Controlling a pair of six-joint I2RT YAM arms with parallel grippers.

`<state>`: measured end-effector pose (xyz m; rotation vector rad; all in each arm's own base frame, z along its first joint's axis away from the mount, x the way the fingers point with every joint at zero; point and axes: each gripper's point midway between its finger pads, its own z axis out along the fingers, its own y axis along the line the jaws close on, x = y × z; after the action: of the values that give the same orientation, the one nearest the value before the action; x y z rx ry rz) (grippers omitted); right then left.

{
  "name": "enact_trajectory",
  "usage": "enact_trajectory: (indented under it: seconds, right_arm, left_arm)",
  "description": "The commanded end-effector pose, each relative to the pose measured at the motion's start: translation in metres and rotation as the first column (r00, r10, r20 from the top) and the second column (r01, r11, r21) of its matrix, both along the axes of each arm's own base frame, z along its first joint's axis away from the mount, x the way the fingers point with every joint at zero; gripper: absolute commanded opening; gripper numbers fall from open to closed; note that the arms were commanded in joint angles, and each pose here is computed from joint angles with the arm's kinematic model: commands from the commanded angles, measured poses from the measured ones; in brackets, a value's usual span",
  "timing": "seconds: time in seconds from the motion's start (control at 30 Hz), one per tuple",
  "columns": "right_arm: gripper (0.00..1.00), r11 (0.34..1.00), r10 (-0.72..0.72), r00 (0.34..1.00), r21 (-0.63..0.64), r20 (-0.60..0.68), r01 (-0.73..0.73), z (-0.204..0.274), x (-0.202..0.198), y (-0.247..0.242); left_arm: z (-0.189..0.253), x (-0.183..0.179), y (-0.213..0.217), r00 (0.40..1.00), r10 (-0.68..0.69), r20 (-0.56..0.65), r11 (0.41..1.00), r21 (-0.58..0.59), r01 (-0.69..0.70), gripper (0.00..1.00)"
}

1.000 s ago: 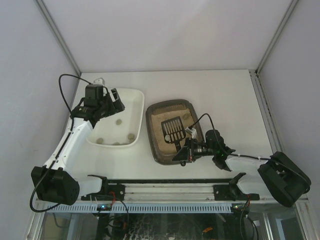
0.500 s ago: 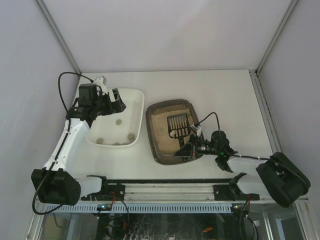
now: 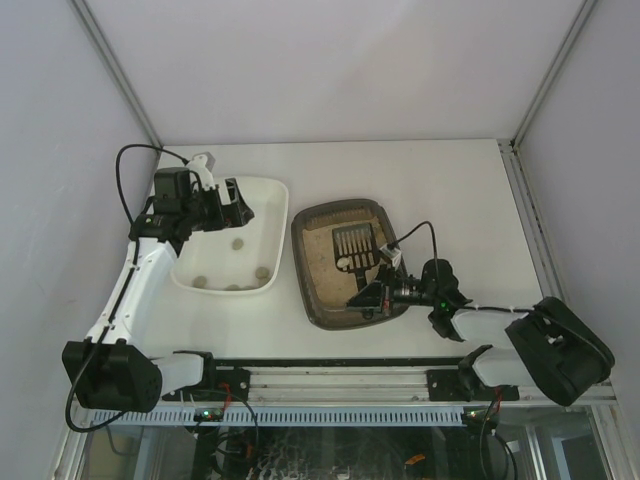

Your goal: Clean the litter box

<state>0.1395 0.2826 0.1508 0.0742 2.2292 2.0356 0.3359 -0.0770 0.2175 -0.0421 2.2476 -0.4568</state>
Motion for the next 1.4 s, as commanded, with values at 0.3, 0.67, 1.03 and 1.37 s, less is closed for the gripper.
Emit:
enact_trajectory:
  seconds: [0.3,0.67,1.03,1.37]
  right_arm:
    - [0.00,0.956,0.069,0.973,-0.292,0.219,-0.002,0.028,0.026,0.012]
    - [0.00,0.771,0.280,0.929,-0.634,0.243,-0.066,0.044,0.066,0.067]
    - [0.00,0.108,0.579,0.755,-0.946,0.309,0.305,-0.004,0.116,0.109]
    - [0.00,0.008,0.674,0.642,-0.872,0.366,0.489,-0.003,0.128,0.115]
  left_arm:
    - [0.049,0.003,0.007,0.994,-0.080,0.072,0.993,-0.079,0.086,1.00]
    - [0.066,0.004,0.070,0.999,-0.010,-0.040,0.990,-0.138,0.004,1.00]
    - [0.034,-0.030,0.149,0.910,0.388,-0.145,0.922,0.046,-0.385,1.00]
    - [0.037,-0.048,0.158,0.898,0.434,-0.075,0.897,0.125,-0.424,1.00]
